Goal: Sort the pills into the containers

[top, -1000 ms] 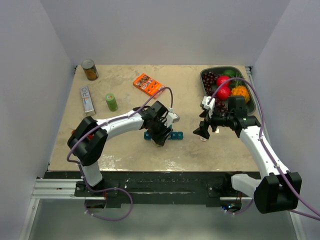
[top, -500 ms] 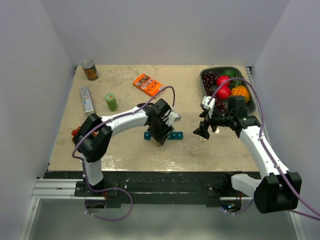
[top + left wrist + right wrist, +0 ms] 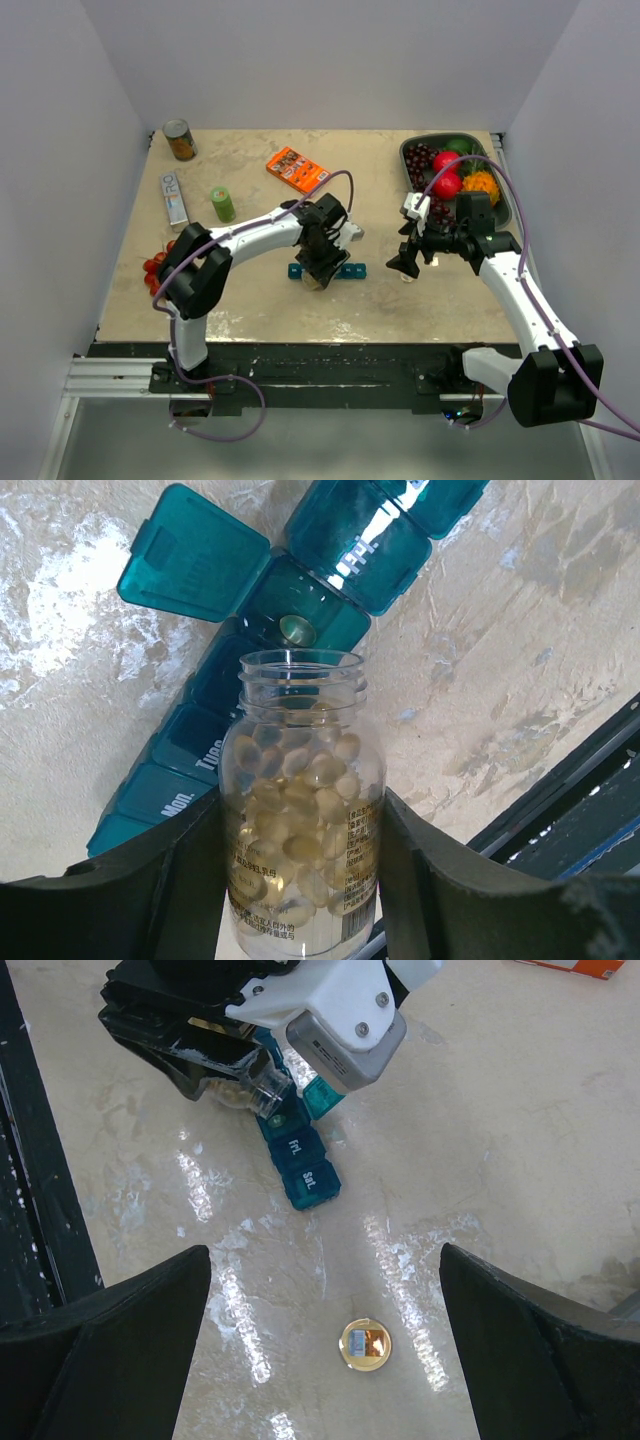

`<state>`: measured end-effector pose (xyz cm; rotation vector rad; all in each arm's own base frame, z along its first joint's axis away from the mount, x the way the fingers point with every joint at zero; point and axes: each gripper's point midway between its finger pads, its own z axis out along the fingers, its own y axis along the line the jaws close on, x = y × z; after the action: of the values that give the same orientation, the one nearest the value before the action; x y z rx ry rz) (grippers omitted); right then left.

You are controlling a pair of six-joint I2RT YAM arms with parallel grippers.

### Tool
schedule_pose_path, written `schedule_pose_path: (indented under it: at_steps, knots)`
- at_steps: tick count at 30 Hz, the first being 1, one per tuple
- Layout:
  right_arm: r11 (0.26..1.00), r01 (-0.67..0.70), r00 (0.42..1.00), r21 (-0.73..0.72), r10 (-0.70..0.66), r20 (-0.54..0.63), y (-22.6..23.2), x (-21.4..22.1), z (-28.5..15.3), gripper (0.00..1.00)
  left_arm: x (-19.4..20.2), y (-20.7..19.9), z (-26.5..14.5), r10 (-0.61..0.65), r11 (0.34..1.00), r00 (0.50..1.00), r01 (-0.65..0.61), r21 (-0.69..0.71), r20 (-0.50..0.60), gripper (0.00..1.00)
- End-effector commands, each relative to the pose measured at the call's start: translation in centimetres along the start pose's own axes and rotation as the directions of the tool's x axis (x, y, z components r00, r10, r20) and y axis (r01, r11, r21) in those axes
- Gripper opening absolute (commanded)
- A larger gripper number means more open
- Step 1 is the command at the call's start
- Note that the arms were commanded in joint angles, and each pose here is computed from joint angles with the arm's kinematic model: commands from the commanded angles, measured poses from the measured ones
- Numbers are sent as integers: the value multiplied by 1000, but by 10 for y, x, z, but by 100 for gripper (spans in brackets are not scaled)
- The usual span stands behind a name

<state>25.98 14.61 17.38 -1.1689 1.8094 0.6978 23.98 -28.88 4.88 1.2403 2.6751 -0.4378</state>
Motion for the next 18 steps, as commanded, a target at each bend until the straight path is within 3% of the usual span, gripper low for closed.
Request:
schedule_pose_path:
  at_steps: [1,18]
  knots:
    - [1000,27,999,0,-27,26,-2,-11,-4,99,-7,0,-7,11,1000,1000,-12,-14,-17,0]
    - [999,32,999,3,-32,26,-2,-12,-4,99,-11,-1,-8,-2,1000,999,2,-11,-50,0]
